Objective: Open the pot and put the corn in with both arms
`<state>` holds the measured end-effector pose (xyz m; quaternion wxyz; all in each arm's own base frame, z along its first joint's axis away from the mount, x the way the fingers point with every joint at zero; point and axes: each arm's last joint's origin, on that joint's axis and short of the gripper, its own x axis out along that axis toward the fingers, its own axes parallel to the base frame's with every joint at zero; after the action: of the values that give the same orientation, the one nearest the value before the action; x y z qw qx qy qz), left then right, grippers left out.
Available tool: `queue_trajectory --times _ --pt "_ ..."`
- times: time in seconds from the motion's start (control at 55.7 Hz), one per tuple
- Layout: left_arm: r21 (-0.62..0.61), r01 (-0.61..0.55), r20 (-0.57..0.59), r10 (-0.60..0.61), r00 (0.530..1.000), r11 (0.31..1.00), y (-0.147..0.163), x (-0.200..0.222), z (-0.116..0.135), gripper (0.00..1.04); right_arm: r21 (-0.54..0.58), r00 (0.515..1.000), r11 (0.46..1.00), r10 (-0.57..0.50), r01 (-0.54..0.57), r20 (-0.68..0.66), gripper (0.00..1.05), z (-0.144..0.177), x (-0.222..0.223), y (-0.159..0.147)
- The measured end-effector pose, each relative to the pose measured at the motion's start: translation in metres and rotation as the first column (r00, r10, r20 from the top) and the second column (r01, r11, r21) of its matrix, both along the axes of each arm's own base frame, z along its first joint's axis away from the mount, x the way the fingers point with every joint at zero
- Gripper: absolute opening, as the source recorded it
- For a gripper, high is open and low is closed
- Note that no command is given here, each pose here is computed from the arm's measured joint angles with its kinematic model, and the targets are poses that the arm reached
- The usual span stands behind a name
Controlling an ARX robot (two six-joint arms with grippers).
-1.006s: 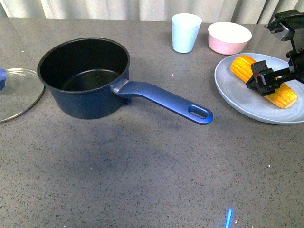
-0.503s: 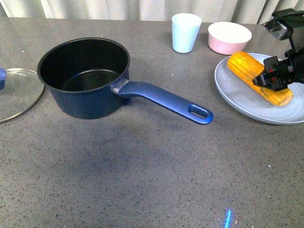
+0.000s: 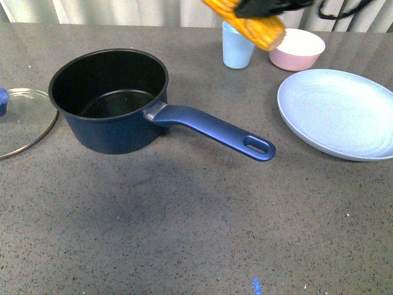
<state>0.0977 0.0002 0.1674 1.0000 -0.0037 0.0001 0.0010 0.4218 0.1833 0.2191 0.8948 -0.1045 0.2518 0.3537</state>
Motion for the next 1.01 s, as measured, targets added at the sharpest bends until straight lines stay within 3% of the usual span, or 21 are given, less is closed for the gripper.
queue_trajectory --times 0.341,0.647,0.952,1.006 --pt "0.0 0.0 0.0 0.0 1.0 1.0 0.0 0.0 0.0 0.96 -0.017 0.985 0.987 0.157 -0.159 -0.065 0.14 -0.023 0.011 0.098" --pt "0.0 0.0 0.0 0.0 1.0 1.0 0.0 0.0 0.0 0.96 -0.024 0.975 0.979 0.201 -0.204 -0.097 0.14 -0.036 0.005 0.125" --pt "0.0 0.0 0.0 0.0 1.0 1.0 0.0 0.0 0.0 0.96 -0.042 0.971 0.976 0.205 -0.211 -0.119 0.14 -0.047 0.001 0.132" --pt "0.0 0.0 0.0 0.0 1.0 1.0 0.0 0.0 0.0 0.96 -0.045 0.972 0.977 0.203 -0.21 -0.121 0.2 -0.049 0.0 0.131"
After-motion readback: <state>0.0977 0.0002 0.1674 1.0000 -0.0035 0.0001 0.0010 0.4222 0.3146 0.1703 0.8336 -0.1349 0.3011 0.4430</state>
